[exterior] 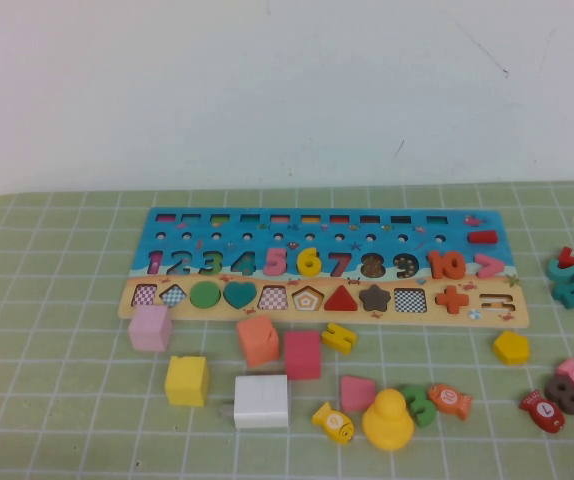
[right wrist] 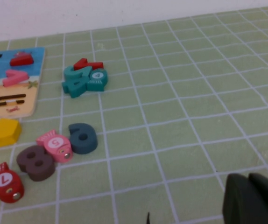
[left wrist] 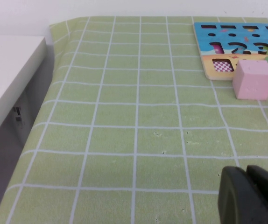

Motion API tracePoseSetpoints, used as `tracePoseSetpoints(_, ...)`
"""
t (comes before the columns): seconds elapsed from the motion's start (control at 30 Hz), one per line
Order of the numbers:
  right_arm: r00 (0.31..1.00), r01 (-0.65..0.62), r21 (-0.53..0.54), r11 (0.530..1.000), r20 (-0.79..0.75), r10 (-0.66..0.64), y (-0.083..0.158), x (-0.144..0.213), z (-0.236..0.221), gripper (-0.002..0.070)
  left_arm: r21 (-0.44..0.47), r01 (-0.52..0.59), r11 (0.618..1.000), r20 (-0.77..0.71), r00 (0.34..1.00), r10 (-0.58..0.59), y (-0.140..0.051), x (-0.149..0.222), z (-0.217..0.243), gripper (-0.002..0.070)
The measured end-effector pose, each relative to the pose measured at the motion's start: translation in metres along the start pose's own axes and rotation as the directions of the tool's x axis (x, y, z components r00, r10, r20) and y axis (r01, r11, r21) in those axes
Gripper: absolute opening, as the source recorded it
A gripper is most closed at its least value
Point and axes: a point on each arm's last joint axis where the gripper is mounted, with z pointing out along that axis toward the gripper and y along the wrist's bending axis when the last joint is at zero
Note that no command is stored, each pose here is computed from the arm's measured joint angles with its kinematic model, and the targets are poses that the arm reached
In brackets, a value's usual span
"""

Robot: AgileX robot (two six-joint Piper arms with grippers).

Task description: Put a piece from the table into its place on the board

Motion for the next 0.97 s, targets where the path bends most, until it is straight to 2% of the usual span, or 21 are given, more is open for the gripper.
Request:
tracePoseSetpoints(0.43,1.000,0.011,-0.112,0.994,-0.015,-0.013,0.0061,0.0004,-0.0009,-0.0001,0.000,0.000,1.000,0.002,1.000,0.000,-0.0001,-0.0005,-0.0002,-0.0002)
tracePoseSetpoints(0.97,0.999,0.026,-0.113,0.993,-0.021,-0.028,0.0061,0.0006,-0.0012,-0.0001,0.000,0.000,1.000,0.002,1.000,0.000,-0.0001,-0.0005,-0.0002,-0.0002)
